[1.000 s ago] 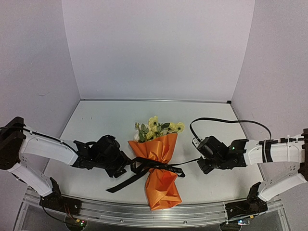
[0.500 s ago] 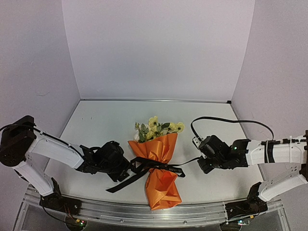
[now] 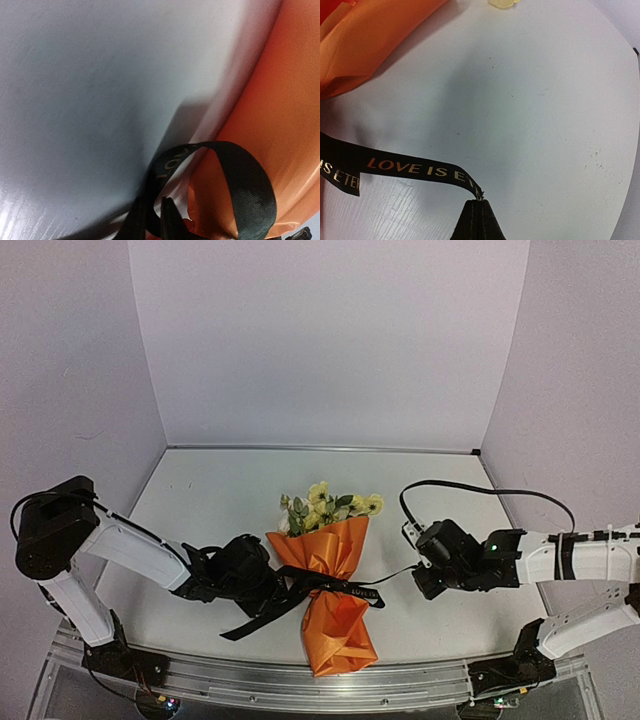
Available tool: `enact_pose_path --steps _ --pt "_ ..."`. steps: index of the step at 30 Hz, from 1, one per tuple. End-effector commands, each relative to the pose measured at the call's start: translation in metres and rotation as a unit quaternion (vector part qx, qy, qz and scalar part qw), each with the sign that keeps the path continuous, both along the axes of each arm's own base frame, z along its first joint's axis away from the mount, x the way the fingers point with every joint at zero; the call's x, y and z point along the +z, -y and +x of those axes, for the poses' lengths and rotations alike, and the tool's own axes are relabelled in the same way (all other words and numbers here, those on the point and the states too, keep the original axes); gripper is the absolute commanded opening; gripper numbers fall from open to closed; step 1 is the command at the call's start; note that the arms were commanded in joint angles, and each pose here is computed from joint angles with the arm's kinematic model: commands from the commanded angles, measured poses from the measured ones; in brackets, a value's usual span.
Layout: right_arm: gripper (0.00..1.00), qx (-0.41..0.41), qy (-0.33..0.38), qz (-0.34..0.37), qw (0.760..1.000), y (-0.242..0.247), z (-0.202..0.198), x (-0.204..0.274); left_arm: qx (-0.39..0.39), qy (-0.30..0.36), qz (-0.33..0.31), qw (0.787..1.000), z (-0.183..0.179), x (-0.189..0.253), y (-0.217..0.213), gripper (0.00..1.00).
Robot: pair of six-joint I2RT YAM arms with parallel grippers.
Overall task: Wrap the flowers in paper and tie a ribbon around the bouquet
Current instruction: Tie the half-tied ribbon around the folded bouquet.
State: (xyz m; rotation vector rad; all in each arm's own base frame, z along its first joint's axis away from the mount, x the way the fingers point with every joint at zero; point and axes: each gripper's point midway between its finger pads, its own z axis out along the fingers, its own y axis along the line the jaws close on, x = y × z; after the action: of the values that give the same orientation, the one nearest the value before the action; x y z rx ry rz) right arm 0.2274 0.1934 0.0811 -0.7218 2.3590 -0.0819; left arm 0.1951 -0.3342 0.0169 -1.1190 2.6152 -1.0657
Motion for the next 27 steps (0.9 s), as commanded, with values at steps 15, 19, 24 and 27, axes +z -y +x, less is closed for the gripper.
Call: enact_pose_path --steps 15,19,24,27 --pt "0.0 -0.026 0.027 -0.035 0.999 0.017 0.007 0.01 -0.094 0.257 0.162 0.948 0.051 0.079 -0.028 0.0" --pt "0.0 -0.036 0.032 -0.057 0.997 0.024 0.009 0.012 -0.144 0.303 0.182 0.924 0.052 0.089 -0.025 0.0" --pt "0.0 -0.048 0.035 -0.082 0.995 0.034 0.009 0.01 -0.203 0.327 0.202 0.9 0.049 0.087 -0.019 0.0" --pt "0.0 -0.053 0.035 -0.091 0.994 0.037 0.009 0.007 -0.242 0.347 0.203 0.883 0.048 0.086 -0.007 0.0"
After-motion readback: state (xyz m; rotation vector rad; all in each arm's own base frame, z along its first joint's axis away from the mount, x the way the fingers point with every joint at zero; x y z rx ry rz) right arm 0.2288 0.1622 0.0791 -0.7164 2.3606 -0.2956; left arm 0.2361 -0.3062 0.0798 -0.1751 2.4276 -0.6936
